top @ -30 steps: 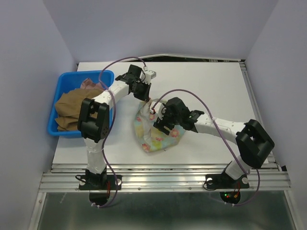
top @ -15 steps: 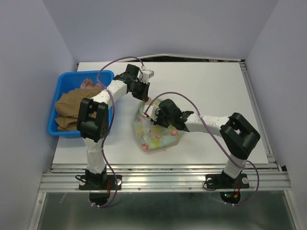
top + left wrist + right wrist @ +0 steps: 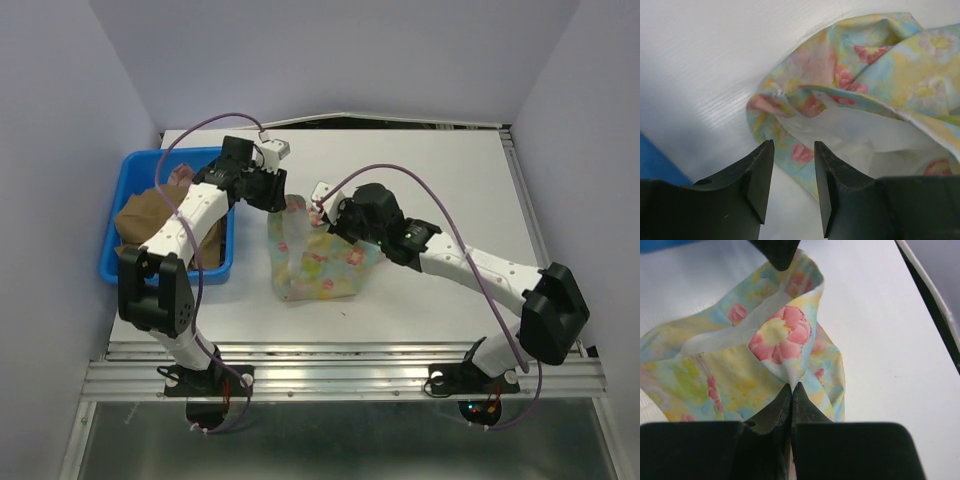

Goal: Fold and stack the skirts
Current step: Flatten the skirt out

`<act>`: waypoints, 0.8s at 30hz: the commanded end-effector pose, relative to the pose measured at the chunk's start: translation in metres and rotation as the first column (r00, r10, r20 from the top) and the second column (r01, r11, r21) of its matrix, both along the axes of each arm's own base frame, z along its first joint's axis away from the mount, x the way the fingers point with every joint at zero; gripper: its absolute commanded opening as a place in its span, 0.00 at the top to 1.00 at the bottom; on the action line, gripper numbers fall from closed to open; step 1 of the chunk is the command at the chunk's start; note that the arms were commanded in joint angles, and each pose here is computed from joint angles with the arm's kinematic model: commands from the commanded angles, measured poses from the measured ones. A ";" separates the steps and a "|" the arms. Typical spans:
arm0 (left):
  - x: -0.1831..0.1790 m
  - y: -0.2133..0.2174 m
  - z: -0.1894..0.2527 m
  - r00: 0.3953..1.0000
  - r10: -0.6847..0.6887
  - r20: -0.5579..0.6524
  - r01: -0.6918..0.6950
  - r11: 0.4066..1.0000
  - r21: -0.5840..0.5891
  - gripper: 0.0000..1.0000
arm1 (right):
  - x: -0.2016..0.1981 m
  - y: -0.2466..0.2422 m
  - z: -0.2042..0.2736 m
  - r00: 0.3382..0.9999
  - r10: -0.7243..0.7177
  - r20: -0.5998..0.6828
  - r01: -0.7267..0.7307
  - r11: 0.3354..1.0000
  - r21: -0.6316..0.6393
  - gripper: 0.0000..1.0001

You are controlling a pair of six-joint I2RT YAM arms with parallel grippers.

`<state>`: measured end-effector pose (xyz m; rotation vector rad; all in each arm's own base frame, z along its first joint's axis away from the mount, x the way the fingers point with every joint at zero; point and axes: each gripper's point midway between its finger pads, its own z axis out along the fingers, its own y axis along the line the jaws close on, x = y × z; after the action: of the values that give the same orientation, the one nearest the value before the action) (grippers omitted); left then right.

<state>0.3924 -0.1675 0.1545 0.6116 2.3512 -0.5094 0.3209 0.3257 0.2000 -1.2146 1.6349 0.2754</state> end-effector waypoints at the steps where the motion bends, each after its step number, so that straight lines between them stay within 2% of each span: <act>1: -0.033 0.006 -0.001 1.000 -0.004 -0.004 0.004 1.000 -0.002 0.50 | 0.008 -0.010 0.039 0.998 -0.056 0.034 0.054 0.997 0.057 0.99; 2: -0.034 0.006 0.002 1.000 -0.007 0.005 0.007 1.000 -0.006 0.39 | 0.006 -0.011 0.039 0.998 -0.057 0.031 0.055 0.997 0.056 0.99; 3: -0.042 0.008 -0.009 1.000 -0.005 -0.024 0.005 1.000 0.002 0.38 | 0.009 -0.019 0.042 0.997 -0.072 0.034 0.070 0.996 0.059 0.99; 9: -0.066 0.016 -0.027 0.998 -0.050 -0.036 0.051 0.998 0.032 0.38 | 0.010 -0.054 0.030 0.990 -0.138 -0.034 0.140 0.988 0.070 0.99; 13: -0.070 0.021 -0.017 0.997 -0.077 0.028 0.075 0.996 0.057 0.41 | 0.019 -0.099 0.019 0.966 -0.228 -0.122 0.242 0.963 0.114 0.99; 14: -0.070 0.022 -0.015 0.996 -0.083 0.044 0.080 0.995 0.063 0.42 | 0.015 -0.103 0.015 0.967 -0.201 -0.157 0.222 0.966 0.133 0.99; 20: -0.078 0.021 -0.023 0.981 -0.182 0.068 0.175 0.980 0.098 0.51 | -0.002 -0.146 -0.039 0.930 -0.219 -0.295 0.262 0.958 0.116 0.99; 24: -0.075 0.013 -0.034 0.974 -0.215 0.071 0.202 0.968 0.151 0.46 | -0.013 -0.155 -0.070 0.899 -0.212 -0.383 0.270 0.957 0.105 0.99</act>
<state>0.3179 -0.1439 0.1294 0.8362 2.3044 -0.4253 0.3241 0.1634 0.1439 -0.8465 2.0090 0.3555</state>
